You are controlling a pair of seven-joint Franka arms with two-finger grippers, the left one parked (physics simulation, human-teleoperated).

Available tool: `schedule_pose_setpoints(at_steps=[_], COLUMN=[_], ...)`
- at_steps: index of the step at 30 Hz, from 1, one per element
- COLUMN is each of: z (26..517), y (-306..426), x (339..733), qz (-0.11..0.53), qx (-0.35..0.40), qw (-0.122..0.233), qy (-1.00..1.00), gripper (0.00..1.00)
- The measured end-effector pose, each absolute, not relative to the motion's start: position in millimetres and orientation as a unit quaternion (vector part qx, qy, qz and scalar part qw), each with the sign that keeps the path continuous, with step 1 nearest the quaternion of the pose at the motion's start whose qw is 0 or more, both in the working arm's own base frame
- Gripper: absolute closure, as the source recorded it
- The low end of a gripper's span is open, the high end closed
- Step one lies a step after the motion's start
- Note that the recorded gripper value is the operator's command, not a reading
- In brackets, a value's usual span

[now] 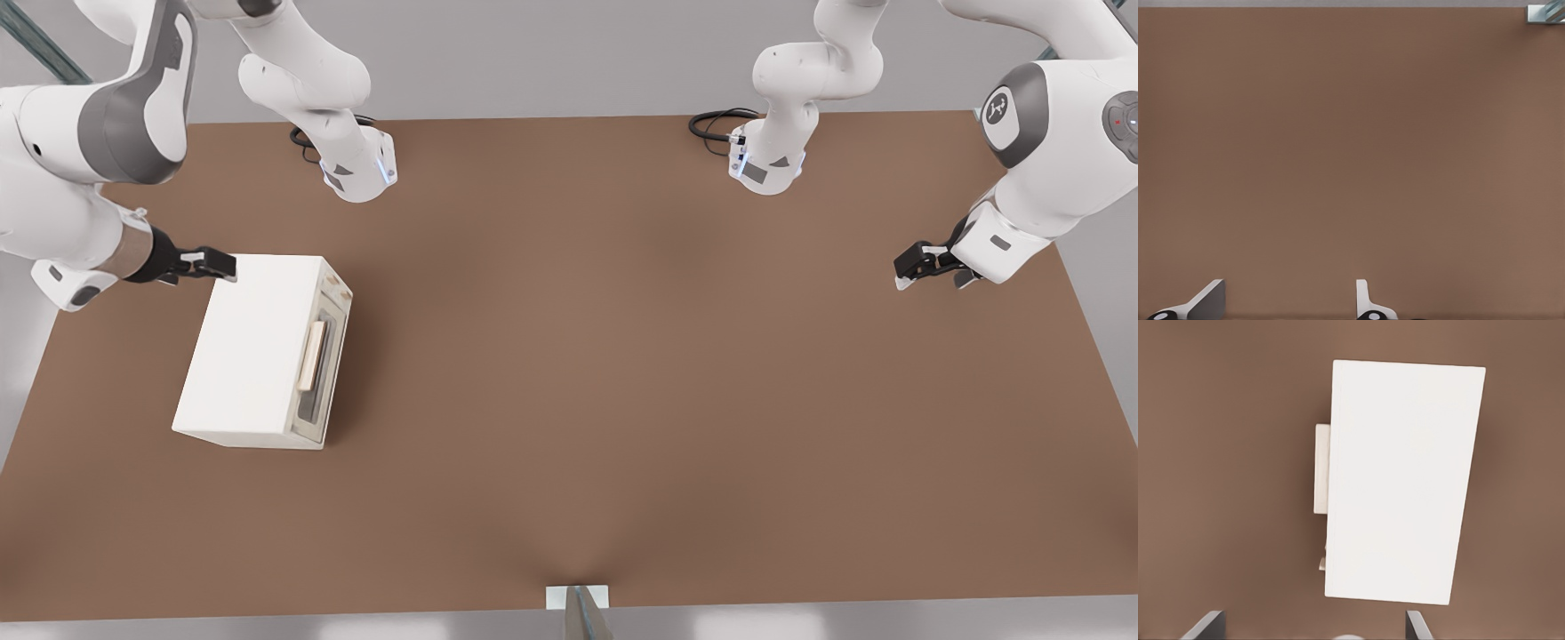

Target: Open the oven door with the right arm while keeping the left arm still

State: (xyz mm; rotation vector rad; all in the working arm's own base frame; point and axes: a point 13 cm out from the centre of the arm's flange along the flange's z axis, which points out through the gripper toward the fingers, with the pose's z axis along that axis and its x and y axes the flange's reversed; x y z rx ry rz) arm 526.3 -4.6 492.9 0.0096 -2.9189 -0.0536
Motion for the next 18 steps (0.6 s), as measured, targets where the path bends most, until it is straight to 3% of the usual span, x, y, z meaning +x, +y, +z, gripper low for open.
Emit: schedule_pose_setpoints(at_steps=[3, 4, 5, 6, 7, 11, 15, 18], z=[480, 471, 455, 438, 425, 379, 345, 325], y=[1, 1, -3, 0, 9, 27, 51, 59], x=[529, 532, 536, 544, 559, 573, 561, 564], qz=[-0.021, -0.016, 0.008, 0.041, 0.071, 0.177, 0.303, 0.358], qx=[0.009, 0.012, 0.017, 0.033, 0.052, 0.095, 0.129, 0.125], qw=[0.126, 0.133, 0.147, 0.162, 0.169, 0.222, 0.257, 0.253], qy=[-0.992, -0.991, -0.989, -0.985, -0.982, -0.954, -0.908, -0.89], gripper=[0.0, 0.09, 0.54, 0.7, 1.0, 1.0, 1.0, 1.0])
